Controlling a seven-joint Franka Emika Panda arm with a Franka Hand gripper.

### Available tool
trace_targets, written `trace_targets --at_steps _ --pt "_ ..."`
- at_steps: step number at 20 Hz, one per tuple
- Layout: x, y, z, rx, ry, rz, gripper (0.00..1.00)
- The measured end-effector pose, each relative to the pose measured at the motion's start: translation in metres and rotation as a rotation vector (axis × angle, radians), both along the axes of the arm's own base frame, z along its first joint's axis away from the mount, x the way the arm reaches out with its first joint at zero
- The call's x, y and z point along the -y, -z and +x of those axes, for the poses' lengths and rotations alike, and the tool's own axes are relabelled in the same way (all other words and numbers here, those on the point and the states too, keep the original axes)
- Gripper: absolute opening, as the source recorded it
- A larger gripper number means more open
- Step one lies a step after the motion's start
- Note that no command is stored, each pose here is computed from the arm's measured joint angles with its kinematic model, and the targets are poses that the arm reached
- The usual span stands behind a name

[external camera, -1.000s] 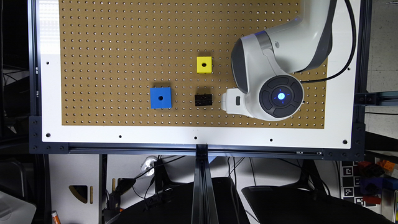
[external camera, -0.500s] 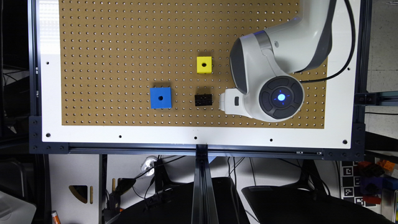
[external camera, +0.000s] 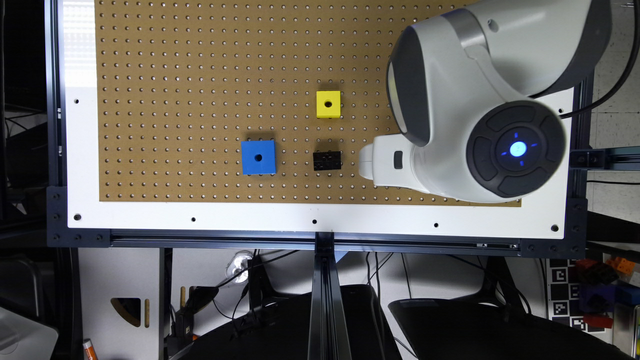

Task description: Pick up pink block.

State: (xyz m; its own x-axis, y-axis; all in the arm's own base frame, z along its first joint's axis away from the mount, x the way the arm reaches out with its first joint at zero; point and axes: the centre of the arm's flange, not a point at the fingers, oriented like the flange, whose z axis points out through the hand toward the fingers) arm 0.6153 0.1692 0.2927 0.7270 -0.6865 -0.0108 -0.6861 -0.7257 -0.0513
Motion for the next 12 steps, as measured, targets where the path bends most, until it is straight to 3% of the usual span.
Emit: trace_targets --at_steps 4,6,12 --pt "-0.001 -0.05 -0.0055 0.0126 -0.0011 -0.0143 0.0" --pt "-0.001 -0.07 -0.0104 0.0144 -0.0019 -0.0208 0.0" --pt "-0.001 -0.072 -0.0118 0.0089 -0.0019 -0.0238 0.0"
